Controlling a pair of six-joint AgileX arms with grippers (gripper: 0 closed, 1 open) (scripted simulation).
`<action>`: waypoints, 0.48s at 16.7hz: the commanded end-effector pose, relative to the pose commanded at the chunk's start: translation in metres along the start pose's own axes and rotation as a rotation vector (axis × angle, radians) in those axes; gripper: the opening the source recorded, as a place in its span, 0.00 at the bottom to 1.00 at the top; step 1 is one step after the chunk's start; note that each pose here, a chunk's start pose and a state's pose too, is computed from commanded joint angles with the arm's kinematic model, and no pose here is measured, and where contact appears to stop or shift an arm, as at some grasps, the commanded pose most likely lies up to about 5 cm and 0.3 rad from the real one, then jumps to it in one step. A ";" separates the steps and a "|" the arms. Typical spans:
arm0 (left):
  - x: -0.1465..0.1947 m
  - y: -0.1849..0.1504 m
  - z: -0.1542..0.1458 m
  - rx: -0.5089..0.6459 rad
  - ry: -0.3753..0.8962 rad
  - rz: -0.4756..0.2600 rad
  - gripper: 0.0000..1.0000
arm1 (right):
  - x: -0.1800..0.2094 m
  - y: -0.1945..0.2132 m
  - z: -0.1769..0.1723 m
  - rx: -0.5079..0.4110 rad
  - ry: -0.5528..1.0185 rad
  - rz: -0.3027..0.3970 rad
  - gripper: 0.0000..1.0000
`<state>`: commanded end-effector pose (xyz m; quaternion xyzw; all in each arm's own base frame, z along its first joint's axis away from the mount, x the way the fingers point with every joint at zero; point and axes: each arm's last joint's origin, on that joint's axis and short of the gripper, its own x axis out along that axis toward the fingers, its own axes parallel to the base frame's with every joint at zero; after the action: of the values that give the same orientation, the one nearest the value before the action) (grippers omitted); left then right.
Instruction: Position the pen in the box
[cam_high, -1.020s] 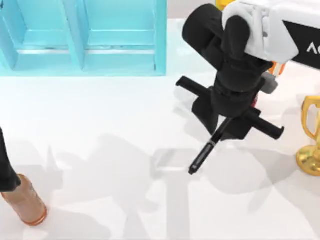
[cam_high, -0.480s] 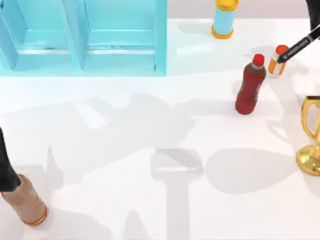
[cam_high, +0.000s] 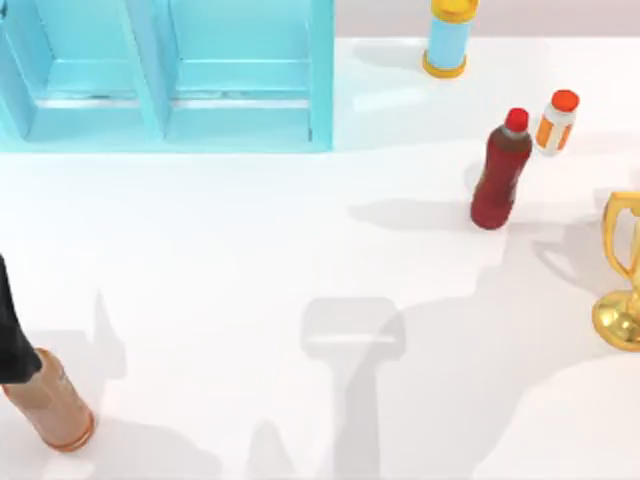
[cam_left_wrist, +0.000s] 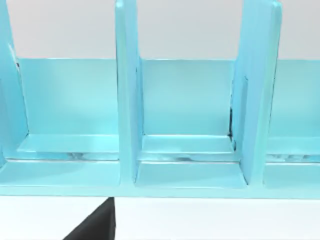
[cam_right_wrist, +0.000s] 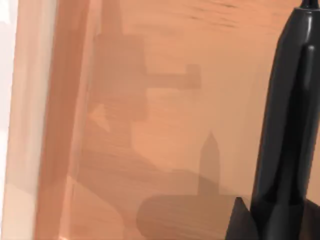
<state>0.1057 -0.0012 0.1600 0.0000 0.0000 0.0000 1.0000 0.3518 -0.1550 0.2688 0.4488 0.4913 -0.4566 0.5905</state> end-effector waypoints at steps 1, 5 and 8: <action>0.000 0.000 0.000 0.000 0.000 0.000 1.00 | 0.008 -0.013 0.015 0.048 0.022 -0.028 0.00; 0.000 0.000 0.000 0.000 0.000 0.000 1.00 | 0.027 -0.051 0.048 0.178 0.084 -0.071 0.00; 0.000 0.000 0.000 0.000 0.000 0.000 1.00 | 0.028 -0.053 0.050 0.188 0.088 -0.071 0.00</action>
<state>0.1057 -0.0012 0.1600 0.0000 0.0000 0.0000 1.0000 0.3110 -0.2161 0.2424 0.5042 0.4875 -0.5011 0.5070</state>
